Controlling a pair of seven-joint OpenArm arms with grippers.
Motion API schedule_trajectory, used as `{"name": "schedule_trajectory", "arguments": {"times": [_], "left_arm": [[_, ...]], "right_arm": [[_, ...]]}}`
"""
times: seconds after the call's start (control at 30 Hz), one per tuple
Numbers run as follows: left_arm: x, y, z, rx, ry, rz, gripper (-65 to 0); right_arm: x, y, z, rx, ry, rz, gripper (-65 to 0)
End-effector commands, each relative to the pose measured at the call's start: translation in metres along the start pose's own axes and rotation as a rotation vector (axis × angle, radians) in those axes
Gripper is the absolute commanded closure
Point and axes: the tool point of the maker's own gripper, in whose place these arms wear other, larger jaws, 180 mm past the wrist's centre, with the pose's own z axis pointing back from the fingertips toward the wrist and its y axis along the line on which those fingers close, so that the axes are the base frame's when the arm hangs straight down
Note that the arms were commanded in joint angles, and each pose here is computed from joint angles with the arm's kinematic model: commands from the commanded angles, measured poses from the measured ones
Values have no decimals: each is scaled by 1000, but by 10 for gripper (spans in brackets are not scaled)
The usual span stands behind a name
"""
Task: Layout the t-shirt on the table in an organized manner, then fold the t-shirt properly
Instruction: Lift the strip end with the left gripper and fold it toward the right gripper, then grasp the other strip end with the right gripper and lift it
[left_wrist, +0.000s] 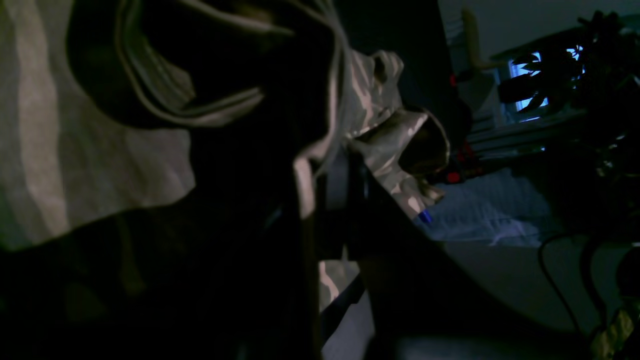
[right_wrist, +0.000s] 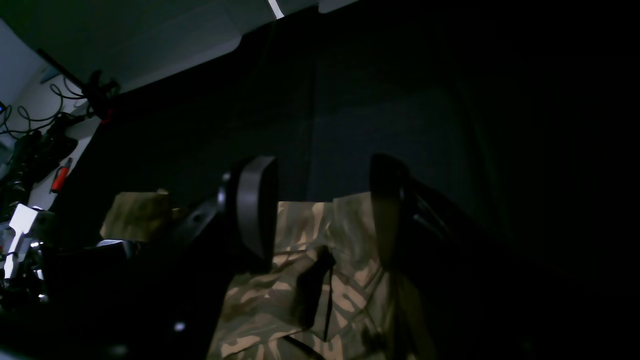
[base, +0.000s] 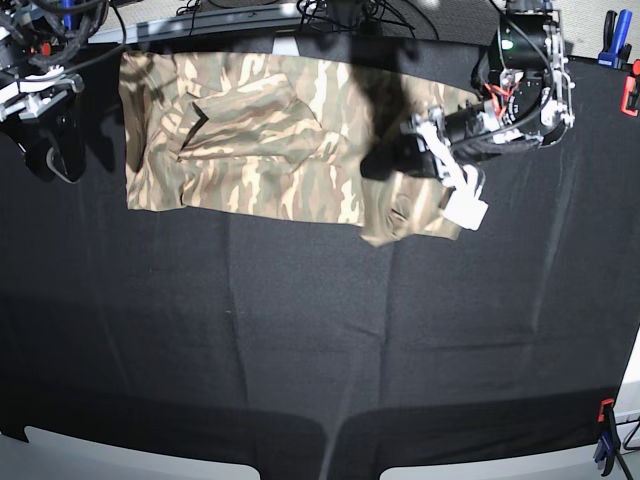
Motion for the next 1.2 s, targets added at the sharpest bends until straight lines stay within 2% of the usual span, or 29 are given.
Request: {"name": "schedule_trajectory", "arguments": {"times": [0.0, 0.03, 0.07, 0.17, 0.23, 0.37, 0.67, 0.73, 0.87, 0.93, 1.07, 1.17], "left_arm": [[14, -8, 1, -28, -43, -29, 0], [14, -8, 1, -31, -45, -27, 0], [15, -9, 1, -36, -48, -26, -50], [20, -17, 2, -76, -77, -9, -260], [24, -25, 3, -125, -96, 10, -326], [27, -36, 5, -189, -113, 19, -335], [42, -38, 5, -195, -139, -70, -335], [46, -26, 1, -122, -129, -124, -335], [57, 13, 2, 110, -160, -249, -335], [60, 19, 3, 149, -156, -280, -335], [71, 11, 11, 148, -171, -332, -335], [82, -2, 18, 147, -190, -393, -335]], "right_arm": [[13, 5, 2, 21, -46, 25, -288], [13, 5, 2, 21, -46, 25, -288], [13, 5, 2, 21, -46, 25, -288], [13, 5, 2, 21, -46, 25, -288], [13, 5, 2, 21, -46, 25, -288], [13, 5, 2, 21, -46, 25, -288], [14, 5, 1, 18, -49, 28, -288], [14, 5, 1, 18, -49, 28, -289], [13, 4, 1, 13, -44, 30, -289], [5, -7, 0, -45, 5, 53, -288], [-24, -52, 2, -261, 170, 116, -288], [-41, -71, 5, -303, 228, 88, -288]]}}
